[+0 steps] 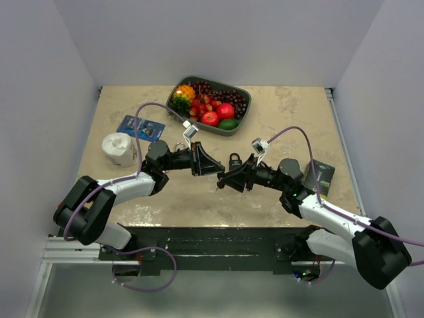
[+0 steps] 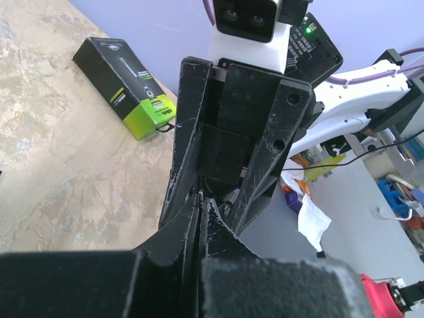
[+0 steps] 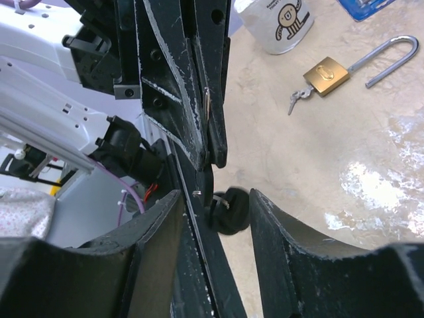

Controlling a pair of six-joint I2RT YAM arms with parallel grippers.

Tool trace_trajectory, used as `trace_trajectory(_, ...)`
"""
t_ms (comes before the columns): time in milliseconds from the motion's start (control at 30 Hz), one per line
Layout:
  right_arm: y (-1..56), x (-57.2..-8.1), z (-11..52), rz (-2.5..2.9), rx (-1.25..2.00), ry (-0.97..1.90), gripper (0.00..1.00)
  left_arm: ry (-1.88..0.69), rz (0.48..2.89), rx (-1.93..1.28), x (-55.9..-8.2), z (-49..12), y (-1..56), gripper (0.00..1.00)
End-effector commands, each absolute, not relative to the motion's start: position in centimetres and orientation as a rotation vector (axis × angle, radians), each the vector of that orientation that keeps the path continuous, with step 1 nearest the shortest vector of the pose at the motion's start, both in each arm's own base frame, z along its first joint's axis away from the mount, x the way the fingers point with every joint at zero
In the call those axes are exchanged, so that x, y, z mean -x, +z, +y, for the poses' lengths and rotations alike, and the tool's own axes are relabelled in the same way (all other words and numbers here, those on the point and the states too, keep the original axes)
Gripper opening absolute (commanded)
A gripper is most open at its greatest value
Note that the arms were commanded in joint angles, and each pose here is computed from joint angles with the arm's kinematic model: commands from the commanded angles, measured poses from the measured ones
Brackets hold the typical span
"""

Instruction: Unlock with the key

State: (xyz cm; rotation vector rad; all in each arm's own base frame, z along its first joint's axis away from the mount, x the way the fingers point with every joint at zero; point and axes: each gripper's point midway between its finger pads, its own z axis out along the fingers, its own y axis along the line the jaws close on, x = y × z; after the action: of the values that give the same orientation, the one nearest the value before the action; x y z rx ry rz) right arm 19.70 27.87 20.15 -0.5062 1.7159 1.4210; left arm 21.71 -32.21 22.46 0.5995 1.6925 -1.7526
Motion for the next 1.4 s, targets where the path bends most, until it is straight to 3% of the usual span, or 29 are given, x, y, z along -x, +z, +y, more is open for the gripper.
trace_trajectory(0,22.0,-19.4,28.2,1.618,0.538,1.473,0.47,-1.761,1.587,-0.657,-21.1,-32.3,24.1,0.00)
trace_trajectory(333,22.4,-19.3,28.4,1.594,0.534,1.498,0.38,-1.772,1.583,-0.676,-20.8,-32.9,24.1,0.00)
trace_trajectory(767,21.6,-19.1,28.3,1.606,0.496,1.532,0.01,-1.772,1.556,-0.683,-20.9,-33.5,24.7,0.00)
trace_trajectory(900,21.8,-19.3,28.2,1.596,0.462,1.535,0.00,-1.751,1.549,-0.697,-21.0,-33.6,24.7,0.00)
trace_trajectory(1000,22.0,-19.9,27.9,1.594,0.407,1.514,0.00,-1.697,1.560,-0.696,-21.5,-33.6,24.7,0.35)
trace_trajectory(1033,21.7,-20.2,27.8,1.607,0.391,1.498,0.00,-1.648,1.581,-0.687,-22.0,-33.5,24.4,0.60)
trace_trajectory(1067,21.9,-20.7,27.5,1.603,0.356,1.470,0.00,-1.618,1.584,-0.685,-22.3,-33.4,24.5,0.69)
trace_trajectory(1133,21.1,-21.5,26.9,1.643,0.316,1.412,0.00,-1.520,1.619,-0.664,-23.2,-33.1,24.0,0.81)
trace_trajectory(1233,20.1,-23.5,25.3,1.703,0.229,1.284,0.00,-1.366,1.677,-0.614,-24.9,-32.2,23.4,0.91)
trace_trajectory(1367,19.2,-25.7,22.5,1.759,0.154,1.129,0.00,-1.186,1.737,-0.554,-26.3,-31.4,22.8,0.99)
